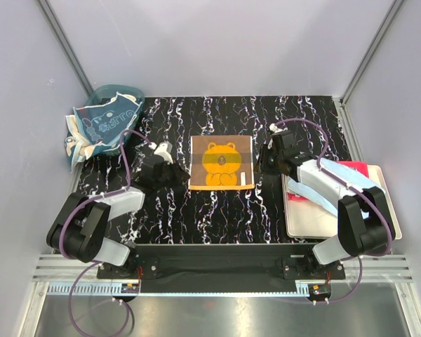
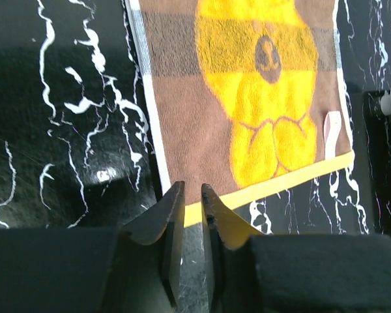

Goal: Fold and stack the towels
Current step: Fold the towel

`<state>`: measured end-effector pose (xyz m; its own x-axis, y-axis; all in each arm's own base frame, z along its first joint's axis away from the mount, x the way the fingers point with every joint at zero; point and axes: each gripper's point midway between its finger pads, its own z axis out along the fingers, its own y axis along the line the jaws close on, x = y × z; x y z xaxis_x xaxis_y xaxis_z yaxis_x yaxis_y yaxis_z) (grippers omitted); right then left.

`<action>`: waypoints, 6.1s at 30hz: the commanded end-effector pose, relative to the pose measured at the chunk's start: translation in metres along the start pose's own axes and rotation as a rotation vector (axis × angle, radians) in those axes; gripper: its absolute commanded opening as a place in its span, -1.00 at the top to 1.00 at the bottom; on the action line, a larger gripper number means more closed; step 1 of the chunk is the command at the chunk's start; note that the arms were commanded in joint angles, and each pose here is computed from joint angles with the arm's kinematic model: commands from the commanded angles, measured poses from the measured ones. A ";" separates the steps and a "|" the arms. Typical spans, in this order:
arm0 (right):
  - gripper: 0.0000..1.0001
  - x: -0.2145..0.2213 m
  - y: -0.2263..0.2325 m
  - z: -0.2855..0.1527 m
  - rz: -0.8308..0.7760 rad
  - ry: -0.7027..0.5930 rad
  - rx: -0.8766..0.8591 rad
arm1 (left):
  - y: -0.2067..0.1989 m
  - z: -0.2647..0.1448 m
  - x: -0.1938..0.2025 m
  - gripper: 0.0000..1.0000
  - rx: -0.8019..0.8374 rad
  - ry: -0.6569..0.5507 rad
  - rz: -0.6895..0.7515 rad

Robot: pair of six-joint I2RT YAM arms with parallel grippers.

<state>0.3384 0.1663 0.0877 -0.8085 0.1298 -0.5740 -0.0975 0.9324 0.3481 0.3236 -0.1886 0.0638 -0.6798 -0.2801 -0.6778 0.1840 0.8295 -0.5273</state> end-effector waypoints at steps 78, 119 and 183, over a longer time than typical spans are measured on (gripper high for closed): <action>0.34 0.018 0.081 -0.034 -0.013 -0.045 -0.027 | -0.027 -0.069 -0.055 0.19 -0.132 -0.017 -0.058; 0.89 -0.051 0.132 0.142 0.125 0.040 -0.365 | 0.035 0.109 -0.067 0.63 -0.056 0.086 -0.182; 0.47 -0.088 0.002 0.094 0.100 -0.042 -0.031 | 0.057 0.086 -0.095 0.20 -0.228 0.118 -0.066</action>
<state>0.4583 0.1959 0.0498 -0.8227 0.2395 -0.5156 -0.0227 0.8924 0.4507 0.4404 -0.1509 0.0382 -0.7955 -0.3068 -0.5226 -0.0669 0.9015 -0.4275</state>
